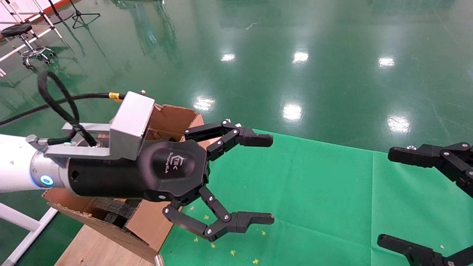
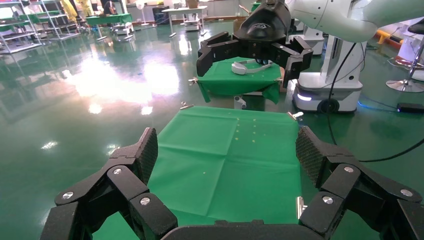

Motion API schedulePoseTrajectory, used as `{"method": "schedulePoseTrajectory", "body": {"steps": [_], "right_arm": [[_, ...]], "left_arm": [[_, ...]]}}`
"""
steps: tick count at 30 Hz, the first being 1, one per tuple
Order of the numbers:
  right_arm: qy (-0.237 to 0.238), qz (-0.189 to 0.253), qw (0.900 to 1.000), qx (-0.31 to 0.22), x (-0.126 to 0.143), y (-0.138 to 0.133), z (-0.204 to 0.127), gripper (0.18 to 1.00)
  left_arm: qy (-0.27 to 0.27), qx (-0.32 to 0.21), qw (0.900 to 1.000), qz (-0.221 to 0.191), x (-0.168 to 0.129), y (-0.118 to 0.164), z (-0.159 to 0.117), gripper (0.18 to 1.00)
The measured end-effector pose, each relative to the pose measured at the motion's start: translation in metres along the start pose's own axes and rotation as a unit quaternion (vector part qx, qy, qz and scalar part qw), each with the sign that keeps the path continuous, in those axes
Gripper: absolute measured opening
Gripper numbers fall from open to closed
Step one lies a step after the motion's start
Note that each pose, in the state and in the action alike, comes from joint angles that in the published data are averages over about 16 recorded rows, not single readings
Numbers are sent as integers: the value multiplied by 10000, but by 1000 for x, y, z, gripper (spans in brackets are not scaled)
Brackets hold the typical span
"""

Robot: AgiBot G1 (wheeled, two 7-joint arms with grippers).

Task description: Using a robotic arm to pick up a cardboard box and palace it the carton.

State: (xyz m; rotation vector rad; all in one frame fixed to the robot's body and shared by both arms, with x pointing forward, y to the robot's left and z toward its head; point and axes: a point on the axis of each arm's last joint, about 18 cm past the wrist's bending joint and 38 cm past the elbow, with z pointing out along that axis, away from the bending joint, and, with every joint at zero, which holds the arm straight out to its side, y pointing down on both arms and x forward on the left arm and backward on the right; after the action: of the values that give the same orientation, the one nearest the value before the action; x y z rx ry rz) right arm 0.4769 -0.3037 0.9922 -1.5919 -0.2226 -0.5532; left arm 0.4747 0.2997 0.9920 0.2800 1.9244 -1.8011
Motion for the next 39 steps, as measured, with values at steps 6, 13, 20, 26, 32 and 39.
{"method": "schedulePoseTrajectory", "body": {"steps": [6, 13, 20, 26, 32, 39], "right_arm": [[0, 0, 10000, 0, 0, 0, 0, 1001], [0, 0, 10000, 0, 0, 0, 0, 1001], [0, 0, 10000, -1, 0, 0, 0, 1001], [0, 0, 10000, -1, 0, 0, 0, 1001], [0, 0, 10000, -1, 0, 0, 0, 1001], [0, 0, 10000, -2, 0, 0, 0, 1001]], "left_arm": [[-7, -6, 10000, -1, 0, 0, 0, 1001], [-11, -10, 10000, -2, -1, 0, 0, 1001], [-13, -12, 10000, -2, -1, 0, 0, 1001], [-15, -13, 10000, -2, -1, 0, 0, 1001], [-17, -15, 10000, -2, -1, 0, 0, 1001], [-18, -15, 10000, -1, -1, 0, 0, 1001]]}}
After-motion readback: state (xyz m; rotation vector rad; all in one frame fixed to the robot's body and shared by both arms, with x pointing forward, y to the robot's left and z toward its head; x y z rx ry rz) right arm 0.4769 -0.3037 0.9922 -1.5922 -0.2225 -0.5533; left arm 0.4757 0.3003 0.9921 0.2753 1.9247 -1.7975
